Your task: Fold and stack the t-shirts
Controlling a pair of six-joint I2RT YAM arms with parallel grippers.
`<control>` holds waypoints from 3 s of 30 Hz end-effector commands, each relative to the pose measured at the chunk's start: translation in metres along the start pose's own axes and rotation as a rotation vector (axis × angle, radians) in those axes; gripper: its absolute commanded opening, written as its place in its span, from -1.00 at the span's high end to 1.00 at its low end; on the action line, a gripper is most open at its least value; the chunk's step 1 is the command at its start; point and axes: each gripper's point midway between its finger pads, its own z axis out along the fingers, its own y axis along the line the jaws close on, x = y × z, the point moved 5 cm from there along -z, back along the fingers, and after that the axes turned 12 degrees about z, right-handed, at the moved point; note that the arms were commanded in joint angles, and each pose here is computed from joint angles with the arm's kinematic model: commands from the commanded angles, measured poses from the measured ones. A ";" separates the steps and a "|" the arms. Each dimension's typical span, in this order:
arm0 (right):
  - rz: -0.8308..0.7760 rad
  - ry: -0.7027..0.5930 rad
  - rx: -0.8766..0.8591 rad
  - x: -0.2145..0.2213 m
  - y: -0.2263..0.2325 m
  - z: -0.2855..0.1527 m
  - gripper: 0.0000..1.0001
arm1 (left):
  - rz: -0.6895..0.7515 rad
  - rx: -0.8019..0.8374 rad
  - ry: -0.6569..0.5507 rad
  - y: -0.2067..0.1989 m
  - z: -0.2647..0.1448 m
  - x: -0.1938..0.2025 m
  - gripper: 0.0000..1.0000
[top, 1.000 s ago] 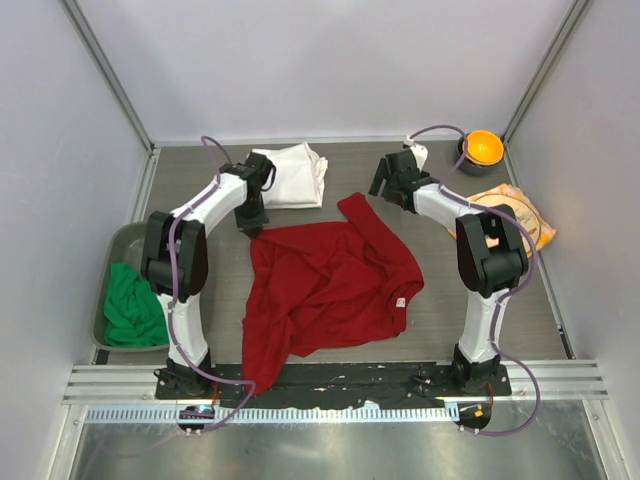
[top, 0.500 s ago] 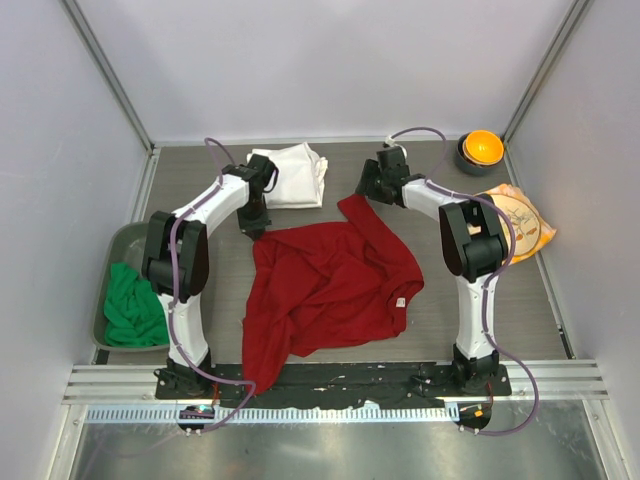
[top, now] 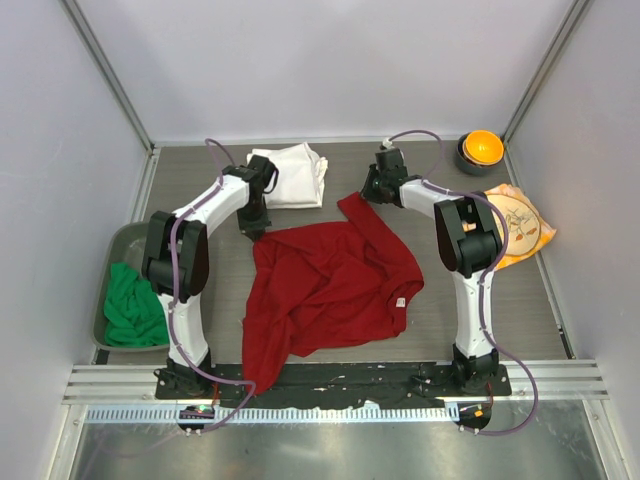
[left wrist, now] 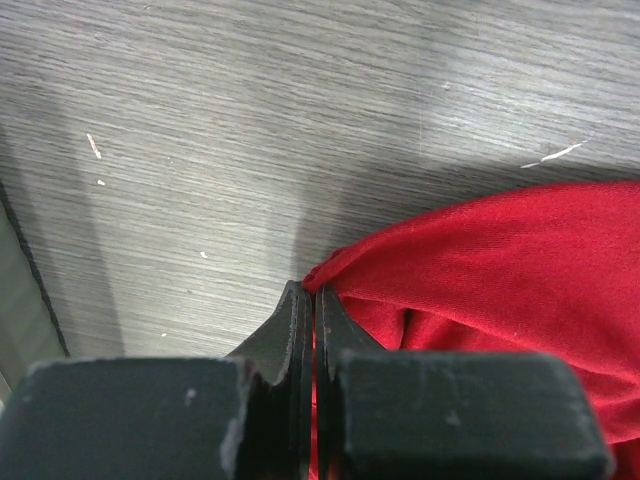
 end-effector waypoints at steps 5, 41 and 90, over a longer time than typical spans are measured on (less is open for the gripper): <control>-0.032 -0.120 0.007 -0.028 0.018 -0.017 0.98 | 0.011 0.000 -0.027 0.004 -0.010 -0.001 1.00; -0.260 -0.715 -0.707 -0.044 0.094 -0.602 0.98 | 0.054 0.673 -1.261 0.090 -0.455 0.134 0.99; -0.015 -0.570 0.051 -0.120 0.026 -0.231 0.99 | -0.397 0.284 -0.837 0.066 -0.131 -0.010 1.00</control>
